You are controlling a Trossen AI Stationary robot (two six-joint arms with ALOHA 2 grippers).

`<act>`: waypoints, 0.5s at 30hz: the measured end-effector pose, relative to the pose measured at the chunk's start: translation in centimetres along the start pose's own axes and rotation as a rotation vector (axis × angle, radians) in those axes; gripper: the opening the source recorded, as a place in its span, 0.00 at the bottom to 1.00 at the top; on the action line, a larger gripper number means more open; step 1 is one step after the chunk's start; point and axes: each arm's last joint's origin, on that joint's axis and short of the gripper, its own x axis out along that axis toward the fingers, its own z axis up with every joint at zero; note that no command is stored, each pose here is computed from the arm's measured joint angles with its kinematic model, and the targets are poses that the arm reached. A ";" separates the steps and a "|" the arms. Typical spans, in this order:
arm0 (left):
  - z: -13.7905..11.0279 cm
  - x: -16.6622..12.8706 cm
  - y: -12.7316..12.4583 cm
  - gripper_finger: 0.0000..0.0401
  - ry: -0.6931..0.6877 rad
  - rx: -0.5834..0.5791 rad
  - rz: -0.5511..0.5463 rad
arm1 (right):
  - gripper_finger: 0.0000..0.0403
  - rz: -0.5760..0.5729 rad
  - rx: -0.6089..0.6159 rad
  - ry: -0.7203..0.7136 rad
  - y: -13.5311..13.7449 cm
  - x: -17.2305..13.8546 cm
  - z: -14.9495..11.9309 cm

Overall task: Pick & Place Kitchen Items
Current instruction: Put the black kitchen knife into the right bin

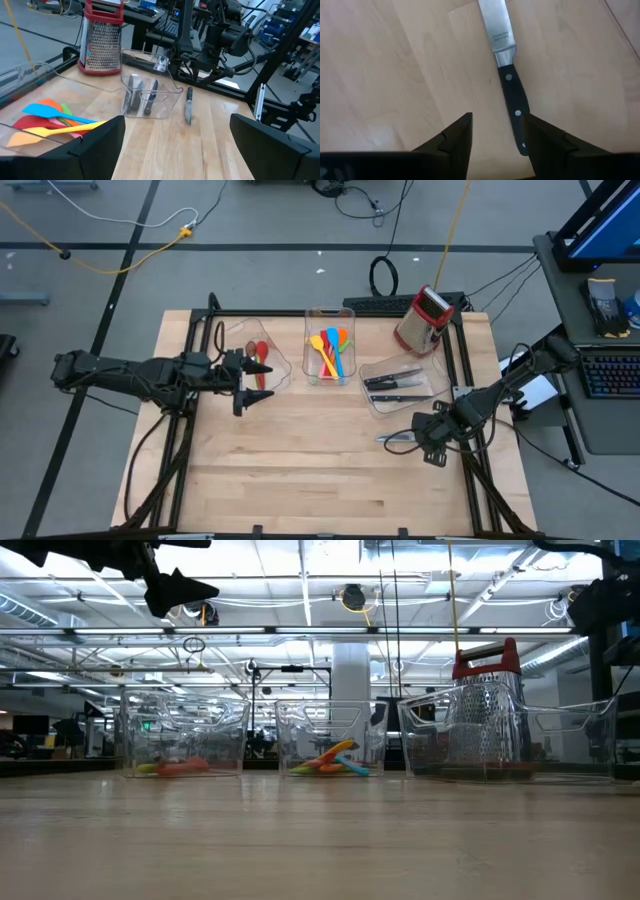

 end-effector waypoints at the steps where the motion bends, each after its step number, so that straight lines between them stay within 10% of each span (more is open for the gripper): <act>1: 0.0 0.0 0.0 0.91 0.000 0.000 0.000 | 0.42 0.000 -0.001 0.000 0.0 0.0 0.0; 15: 0.0 0.0 0.0 0.91 0.003 0.001 -0.001 | 0.72 -0.001 -0.013 0.000 0.0 0.0 0.0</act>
